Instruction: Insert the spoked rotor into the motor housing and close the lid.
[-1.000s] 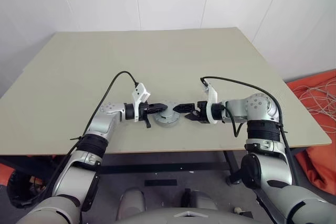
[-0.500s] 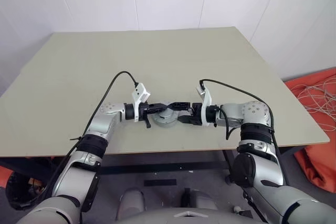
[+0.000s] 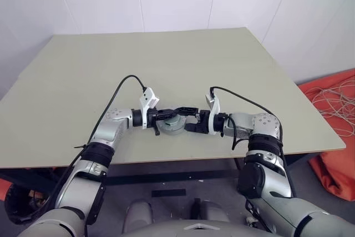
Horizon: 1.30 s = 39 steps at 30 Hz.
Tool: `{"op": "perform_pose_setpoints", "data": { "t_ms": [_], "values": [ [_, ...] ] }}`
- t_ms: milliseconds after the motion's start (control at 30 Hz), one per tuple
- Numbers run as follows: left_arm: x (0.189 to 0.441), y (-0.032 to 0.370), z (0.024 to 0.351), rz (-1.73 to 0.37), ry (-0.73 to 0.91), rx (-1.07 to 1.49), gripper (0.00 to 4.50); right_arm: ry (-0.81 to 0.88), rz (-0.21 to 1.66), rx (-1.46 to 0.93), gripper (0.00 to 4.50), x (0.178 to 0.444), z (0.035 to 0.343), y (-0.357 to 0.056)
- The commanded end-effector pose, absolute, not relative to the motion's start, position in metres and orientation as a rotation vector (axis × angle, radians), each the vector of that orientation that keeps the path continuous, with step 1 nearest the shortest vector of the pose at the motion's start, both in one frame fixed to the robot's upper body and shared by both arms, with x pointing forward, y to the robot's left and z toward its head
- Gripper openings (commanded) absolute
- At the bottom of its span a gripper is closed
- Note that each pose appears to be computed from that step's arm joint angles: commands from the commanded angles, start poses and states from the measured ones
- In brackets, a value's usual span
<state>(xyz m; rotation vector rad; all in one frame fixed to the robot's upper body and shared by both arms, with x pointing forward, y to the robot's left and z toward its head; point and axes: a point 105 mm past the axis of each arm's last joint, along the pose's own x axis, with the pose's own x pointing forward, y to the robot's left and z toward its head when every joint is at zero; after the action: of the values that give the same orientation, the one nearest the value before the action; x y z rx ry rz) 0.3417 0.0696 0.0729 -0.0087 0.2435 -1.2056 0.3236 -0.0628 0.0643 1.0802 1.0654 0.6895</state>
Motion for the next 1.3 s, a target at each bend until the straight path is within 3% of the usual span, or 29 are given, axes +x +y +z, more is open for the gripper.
{"op": "perform_pose_setpoints", "data": {
  "t_ms": [33, 100, 467, 933, 1300],
  "values": [
    [0.339, 0.068, 0.07, -1.21, 0.259, -0.002, 0.0, 1.017, 0.815, 1.112, 4.47, 0.323, 0.086, -0.045],
    [0.339, 0.068, 0.07, -1.208, 0.258, -0.003, 0.0, 1.008, 0.815, 1.114, 4.47, 0.324, 0.089, -0.046],
    [0.339, 0.068, 0.07, -1.202, 0.254, -0.011, 0.0, 0.974, 0.829, 1.113, 1.22, 0.33, 0.101, -0.049],
    [0.344, 0.069, 0.078, -1.168, 0.215, -0.034, 0.0, 0.972, 0.817, 1.104, 1.15, 0.331, 0.1, -0.053],
    [0.326, 0.086, 0.152, -1.07, -0.022, -0.249, 0.0, 0.963, 0.76, 1.123, 1.15, 0.334, 0.094, -0.063]
  ]
}}
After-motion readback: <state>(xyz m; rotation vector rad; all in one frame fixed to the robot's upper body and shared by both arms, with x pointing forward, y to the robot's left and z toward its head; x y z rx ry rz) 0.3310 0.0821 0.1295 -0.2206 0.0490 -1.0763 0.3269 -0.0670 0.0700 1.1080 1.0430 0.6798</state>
